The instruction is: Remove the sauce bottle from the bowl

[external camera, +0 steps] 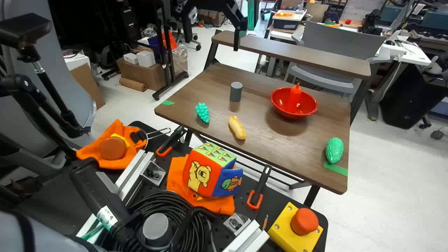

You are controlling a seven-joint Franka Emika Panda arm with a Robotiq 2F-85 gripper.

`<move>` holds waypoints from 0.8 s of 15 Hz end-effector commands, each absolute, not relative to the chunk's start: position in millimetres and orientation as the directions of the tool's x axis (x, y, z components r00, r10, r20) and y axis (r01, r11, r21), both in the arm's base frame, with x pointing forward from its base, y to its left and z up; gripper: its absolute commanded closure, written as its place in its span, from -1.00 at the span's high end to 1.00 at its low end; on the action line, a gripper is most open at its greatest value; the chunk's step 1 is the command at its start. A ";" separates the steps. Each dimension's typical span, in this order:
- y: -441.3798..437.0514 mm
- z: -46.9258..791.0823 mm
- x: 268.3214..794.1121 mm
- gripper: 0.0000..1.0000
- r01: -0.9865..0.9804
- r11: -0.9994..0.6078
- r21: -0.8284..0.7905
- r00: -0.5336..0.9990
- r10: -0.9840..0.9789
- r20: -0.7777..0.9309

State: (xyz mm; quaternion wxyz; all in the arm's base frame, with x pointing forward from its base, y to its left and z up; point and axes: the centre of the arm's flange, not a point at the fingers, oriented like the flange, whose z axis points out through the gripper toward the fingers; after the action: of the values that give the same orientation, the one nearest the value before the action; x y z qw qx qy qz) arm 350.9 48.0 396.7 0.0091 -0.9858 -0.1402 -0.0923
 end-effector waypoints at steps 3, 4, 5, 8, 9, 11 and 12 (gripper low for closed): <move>48.0 396.8 351.0 1.00 0.278 -0.961 0.008 0.944 0.275 0.185; 48.0 396.8 351.0 1.00 0.278 -0.961 0.008 0.944 0.275 0.185; 48.0 396.8 351.0 1.00 0.278 -0.961 0.008 0.944 0.275 0.185; 48.0 396.8 351.0 1.00 0.278 -0.961 0.008 0.944 0.275 0.185; 48.0 396.8 351.0 1.00 0.278 -0.961 0.008 0.944 0.275 0.185; 47.6 397.8 356.7 1.00 0.272 -0.962 0.009 0.944 0.269 0.189; 45.5 399.4 368.0 1.00 0.259 -0.966 0.000 0.945 0.253 0.207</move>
State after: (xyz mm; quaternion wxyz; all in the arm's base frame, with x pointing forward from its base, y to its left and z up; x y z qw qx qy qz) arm 351.4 48.0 397.2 0.0091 -0.9858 -0.1397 -0.0928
